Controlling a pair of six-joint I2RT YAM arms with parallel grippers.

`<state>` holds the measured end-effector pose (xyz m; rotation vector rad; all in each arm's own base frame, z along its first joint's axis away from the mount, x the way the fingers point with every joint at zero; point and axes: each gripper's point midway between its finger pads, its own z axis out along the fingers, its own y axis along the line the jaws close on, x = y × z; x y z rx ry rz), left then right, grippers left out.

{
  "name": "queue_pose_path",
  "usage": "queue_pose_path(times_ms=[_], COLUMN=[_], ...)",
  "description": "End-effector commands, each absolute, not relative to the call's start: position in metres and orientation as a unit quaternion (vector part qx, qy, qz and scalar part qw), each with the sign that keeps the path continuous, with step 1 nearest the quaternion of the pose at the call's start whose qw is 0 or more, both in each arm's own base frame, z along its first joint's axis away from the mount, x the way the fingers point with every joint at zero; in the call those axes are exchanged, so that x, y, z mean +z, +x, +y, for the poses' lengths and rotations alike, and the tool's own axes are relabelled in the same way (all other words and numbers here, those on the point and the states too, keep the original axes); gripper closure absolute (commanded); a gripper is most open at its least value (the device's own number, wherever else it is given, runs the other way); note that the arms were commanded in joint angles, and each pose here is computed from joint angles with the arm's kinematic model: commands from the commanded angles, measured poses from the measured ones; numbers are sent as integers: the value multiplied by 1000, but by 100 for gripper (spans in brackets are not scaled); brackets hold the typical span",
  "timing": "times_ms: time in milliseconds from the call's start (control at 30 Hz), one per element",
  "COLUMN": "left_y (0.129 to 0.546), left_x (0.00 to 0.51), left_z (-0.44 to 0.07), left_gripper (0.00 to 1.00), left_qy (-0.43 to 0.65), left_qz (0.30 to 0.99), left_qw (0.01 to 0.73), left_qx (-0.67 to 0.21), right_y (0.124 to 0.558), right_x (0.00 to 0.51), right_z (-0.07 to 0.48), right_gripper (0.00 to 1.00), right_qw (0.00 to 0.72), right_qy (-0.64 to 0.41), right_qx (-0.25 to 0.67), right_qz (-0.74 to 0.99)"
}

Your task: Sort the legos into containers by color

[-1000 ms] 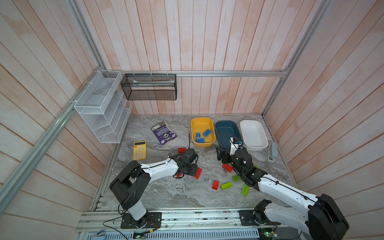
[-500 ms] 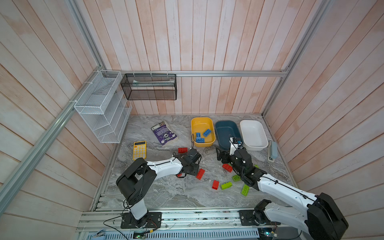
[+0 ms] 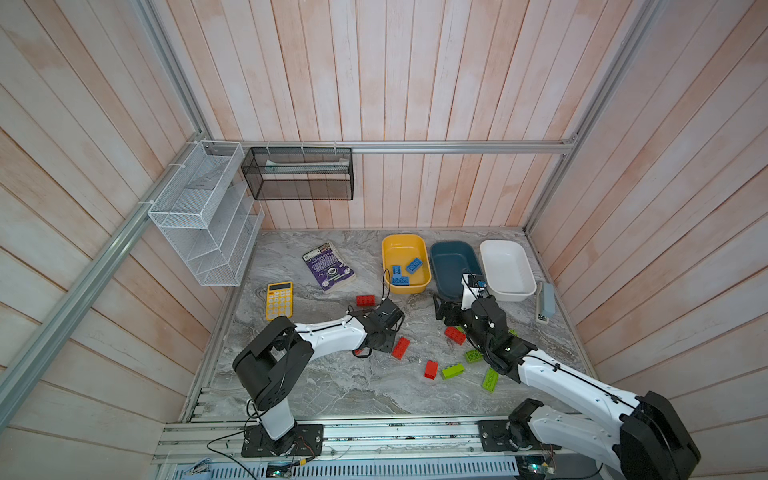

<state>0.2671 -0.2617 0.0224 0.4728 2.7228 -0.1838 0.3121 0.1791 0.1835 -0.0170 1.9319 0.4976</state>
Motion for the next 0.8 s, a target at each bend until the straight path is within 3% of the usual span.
queue_pose_path(times_ms=[0, 267, 767], left_y=[270, 298, 417], left_x=[33, 87, 153], left_z=[-260, -276, -312], left_gripper=[67, 67, 66], left_qy=[171, 193, 196], left_qz=[965, 949, 925], left_qw=[191, 244, 307], left_qx=[-52, -60, -107], right_y=[308, 306, 302], right_x=[183, 181, 180], right_z=[178, 176, 170], right_gripper=[14, 15, 15], right_qw=[544, 545, 551], right_qy=[-2, 11, 32], right_qx=[214, 227, 233], right_qz=[812, 807, 801])
